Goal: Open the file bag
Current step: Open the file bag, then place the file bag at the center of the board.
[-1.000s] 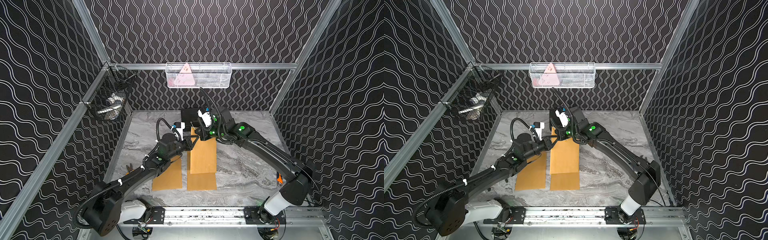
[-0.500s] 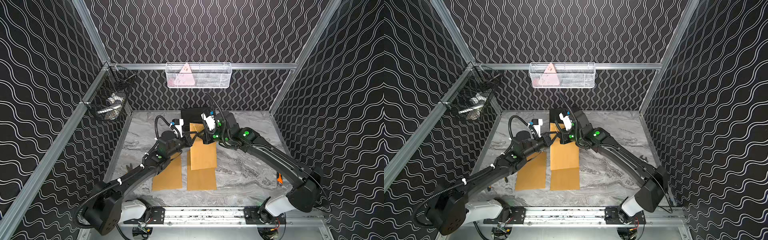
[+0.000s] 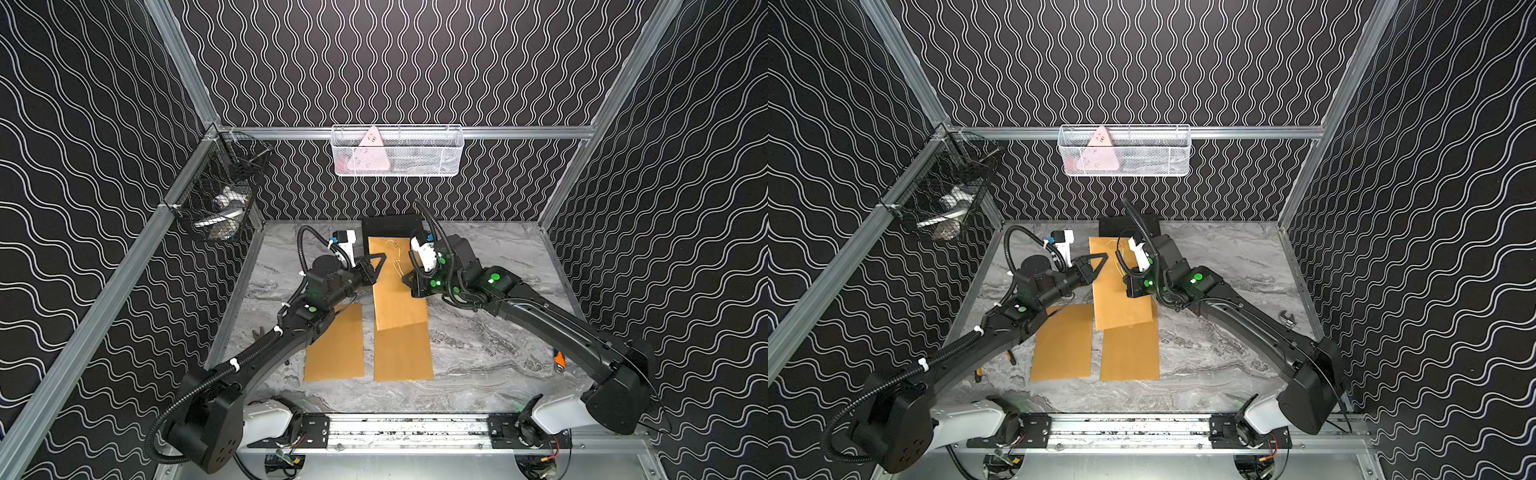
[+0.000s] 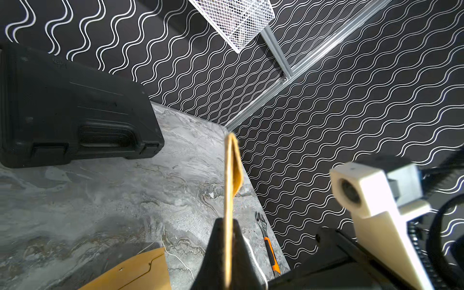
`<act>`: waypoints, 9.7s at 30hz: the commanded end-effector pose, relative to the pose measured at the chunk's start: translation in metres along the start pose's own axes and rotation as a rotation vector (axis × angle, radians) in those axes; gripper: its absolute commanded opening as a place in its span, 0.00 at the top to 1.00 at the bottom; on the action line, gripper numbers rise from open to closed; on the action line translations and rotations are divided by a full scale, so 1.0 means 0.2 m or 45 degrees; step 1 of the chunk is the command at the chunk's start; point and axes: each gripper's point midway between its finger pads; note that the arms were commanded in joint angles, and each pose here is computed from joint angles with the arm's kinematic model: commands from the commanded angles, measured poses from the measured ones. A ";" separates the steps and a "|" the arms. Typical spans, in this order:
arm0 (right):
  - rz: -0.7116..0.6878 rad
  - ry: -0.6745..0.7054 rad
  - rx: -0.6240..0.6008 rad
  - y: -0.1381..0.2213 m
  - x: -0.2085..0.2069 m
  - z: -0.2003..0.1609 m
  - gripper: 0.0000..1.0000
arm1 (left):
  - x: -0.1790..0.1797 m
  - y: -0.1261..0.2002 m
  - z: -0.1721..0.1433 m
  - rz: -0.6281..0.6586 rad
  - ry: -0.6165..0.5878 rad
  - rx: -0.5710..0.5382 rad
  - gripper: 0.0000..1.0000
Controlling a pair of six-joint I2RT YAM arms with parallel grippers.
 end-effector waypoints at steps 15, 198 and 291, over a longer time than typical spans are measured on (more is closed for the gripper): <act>-0.135 -0.073 -0.029 0.05 -0.21 -0.02 1.00 | -0.05 0.04 0.04 -0.041 -0.007 -0.015 1.00; 0.548 -0.134 -0.243 0.30 -0.25 0.17 1.00 | -0.25 -0.01 -0.27 -0.420 -0.085 0.200 0.95; -0.258 -0.450 0.653 0.20 -0.97 -0.56 1.00 | 0.20 0.15 -0.21 -0.072 -0.124 0.064 0.57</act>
Point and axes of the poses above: each gripper's point midway between its finger pads, its own y axis back along the fingers, its own x axis along the line the jaws close on, z = x × y, and after that the axes turned 8 degrees about y, right-handed
